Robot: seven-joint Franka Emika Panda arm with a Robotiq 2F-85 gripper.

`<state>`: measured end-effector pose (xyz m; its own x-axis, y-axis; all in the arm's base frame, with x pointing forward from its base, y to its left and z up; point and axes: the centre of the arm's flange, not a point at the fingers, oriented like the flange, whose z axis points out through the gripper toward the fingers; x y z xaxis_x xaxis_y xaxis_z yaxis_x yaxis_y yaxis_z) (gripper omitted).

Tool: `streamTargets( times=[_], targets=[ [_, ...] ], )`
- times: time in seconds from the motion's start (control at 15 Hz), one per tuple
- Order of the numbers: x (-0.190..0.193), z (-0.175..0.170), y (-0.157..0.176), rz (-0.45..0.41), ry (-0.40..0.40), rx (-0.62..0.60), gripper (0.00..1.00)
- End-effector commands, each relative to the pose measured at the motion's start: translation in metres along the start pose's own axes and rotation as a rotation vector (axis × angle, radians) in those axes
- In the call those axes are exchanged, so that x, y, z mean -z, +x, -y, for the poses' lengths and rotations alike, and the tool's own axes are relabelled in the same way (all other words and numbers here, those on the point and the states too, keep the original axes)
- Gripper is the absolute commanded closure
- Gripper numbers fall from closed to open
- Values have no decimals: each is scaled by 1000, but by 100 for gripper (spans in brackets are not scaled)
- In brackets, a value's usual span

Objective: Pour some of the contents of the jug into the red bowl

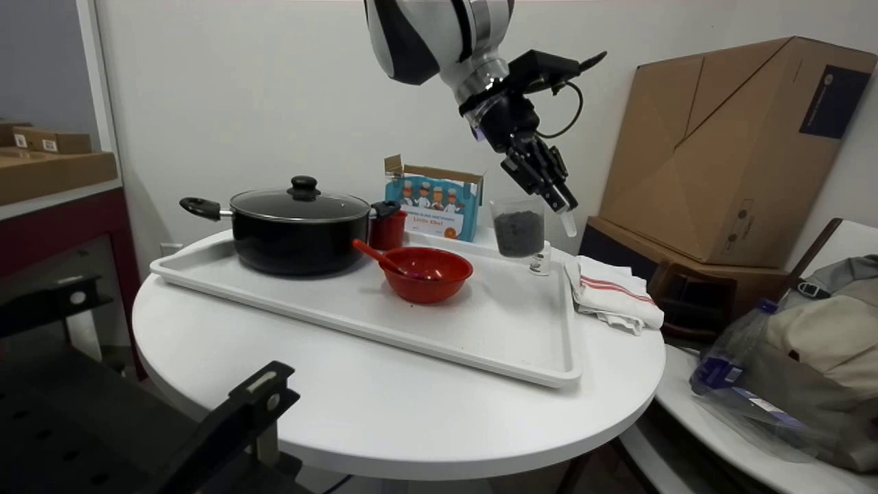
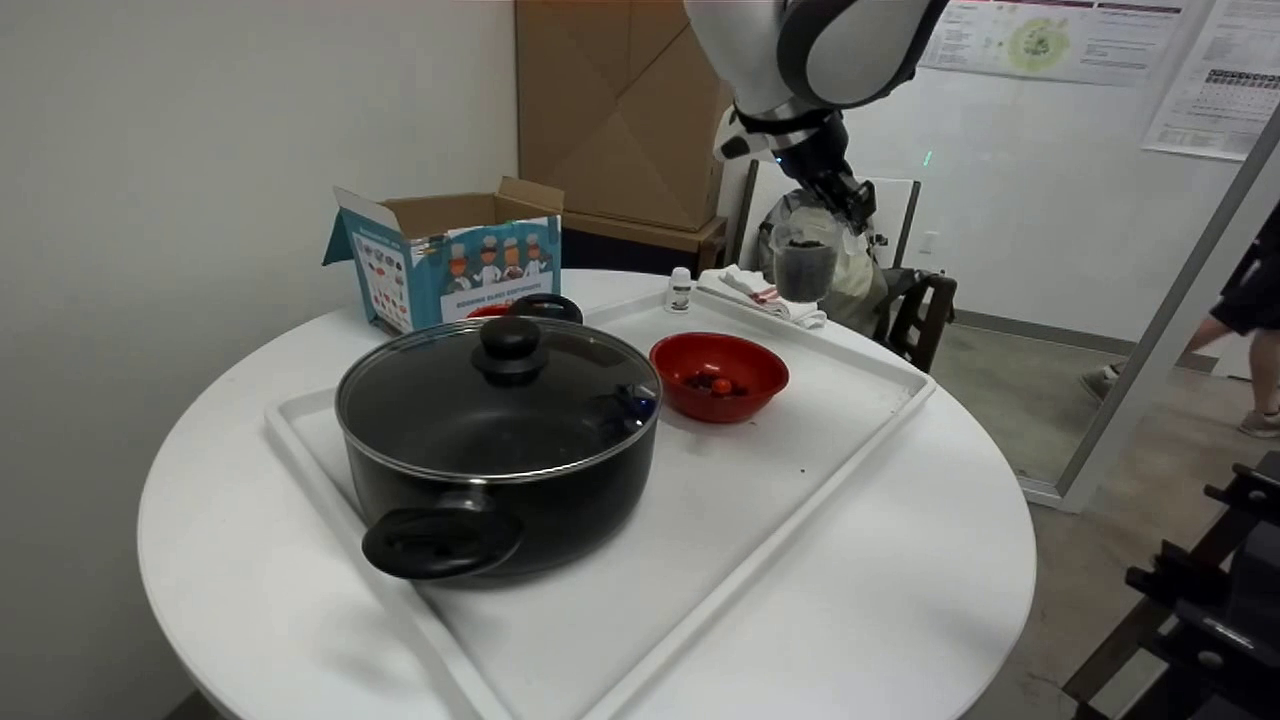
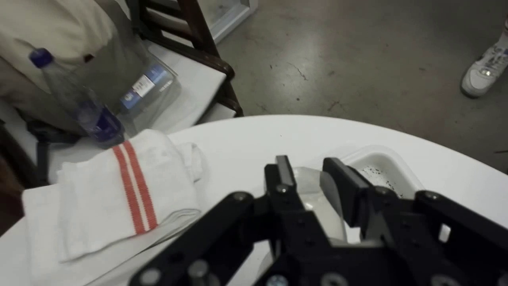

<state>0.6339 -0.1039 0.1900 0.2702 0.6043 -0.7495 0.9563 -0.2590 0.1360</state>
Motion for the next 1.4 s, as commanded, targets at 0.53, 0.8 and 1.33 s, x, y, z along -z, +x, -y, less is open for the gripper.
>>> streamTargets(
  times=[0.53,0.8,1.33],
  targets=[
    [116,47,112,376,-483,237,90],
    [108,64,134,451,-577,302,90],
    [72,86,147,605,-709,396,90]
  ],
)
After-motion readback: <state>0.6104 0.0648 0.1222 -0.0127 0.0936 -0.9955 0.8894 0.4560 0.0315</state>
